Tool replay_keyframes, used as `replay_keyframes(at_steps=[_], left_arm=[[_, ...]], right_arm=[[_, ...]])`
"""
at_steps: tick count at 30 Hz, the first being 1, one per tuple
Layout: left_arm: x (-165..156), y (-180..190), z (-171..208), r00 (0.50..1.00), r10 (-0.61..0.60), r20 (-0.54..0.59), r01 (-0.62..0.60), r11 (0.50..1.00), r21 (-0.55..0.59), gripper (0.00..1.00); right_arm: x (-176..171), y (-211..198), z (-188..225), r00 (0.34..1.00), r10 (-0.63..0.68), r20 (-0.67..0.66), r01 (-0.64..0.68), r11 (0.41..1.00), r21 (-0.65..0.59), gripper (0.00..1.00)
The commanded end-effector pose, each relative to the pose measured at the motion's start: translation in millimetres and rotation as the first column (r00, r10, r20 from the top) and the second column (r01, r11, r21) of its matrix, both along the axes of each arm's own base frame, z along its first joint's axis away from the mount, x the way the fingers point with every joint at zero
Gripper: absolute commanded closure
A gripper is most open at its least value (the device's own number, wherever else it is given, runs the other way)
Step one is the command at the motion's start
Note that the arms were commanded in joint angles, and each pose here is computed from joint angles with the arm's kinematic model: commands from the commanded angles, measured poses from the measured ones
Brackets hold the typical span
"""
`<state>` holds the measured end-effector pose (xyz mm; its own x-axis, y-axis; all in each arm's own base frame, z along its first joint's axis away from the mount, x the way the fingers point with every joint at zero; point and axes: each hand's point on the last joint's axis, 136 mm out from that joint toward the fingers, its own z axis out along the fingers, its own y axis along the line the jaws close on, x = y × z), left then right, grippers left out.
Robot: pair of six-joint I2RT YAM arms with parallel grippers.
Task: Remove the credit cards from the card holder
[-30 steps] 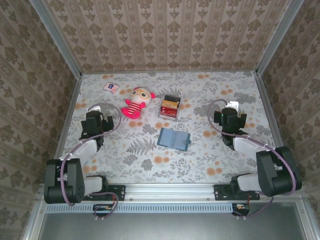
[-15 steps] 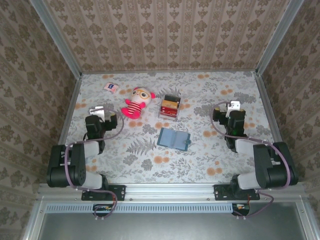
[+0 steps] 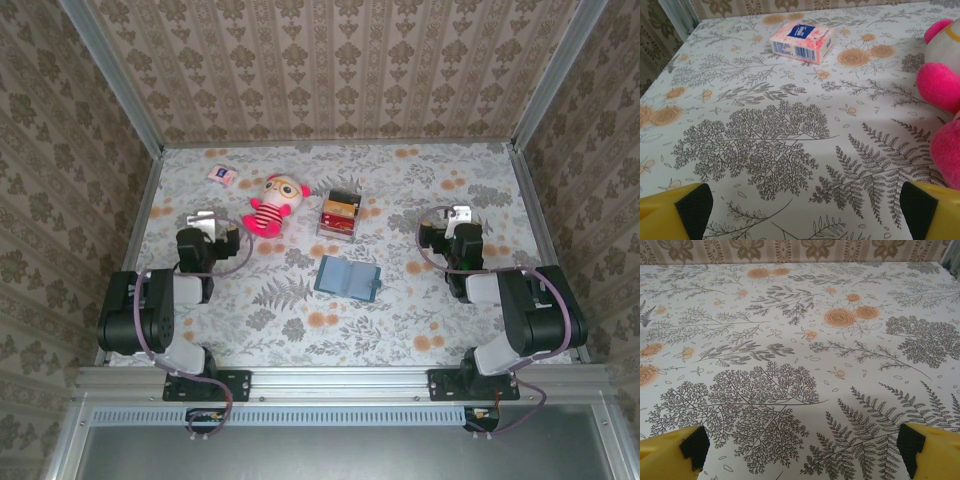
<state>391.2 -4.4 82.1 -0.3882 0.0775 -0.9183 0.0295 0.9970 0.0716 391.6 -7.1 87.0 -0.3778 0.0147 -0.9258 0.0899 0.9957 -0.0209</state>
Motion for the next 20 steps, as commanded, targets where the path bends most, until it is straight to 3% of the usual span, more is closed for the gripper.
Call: replay_keyframes(at_steps=[1,18,20], left_arm=[[8.2,1.0,11.7,0.999,0.002,0.036,-0.003,1.0,0.026,0.0],[8.3,2.0,11.1,0.999,0.004,0.033,-0.005,1.0,0.025,0.0],[8.6,1.8,11.5,0.999,0.004,0.035,-0.005,1.0,0.026,0.0]], right_arm=[[7.6,1.3,10.6,0.999,0.011,0.04,-0.011,1.0,0.007,0.0],[7.5,1.9,11.1,0.999,0.016,0.042,-0.017,1.0,0.012,0.0],[3.1,8.9,12.1,0.996,0.063,0.063,-0.064,0.998,0.006,0.0]])
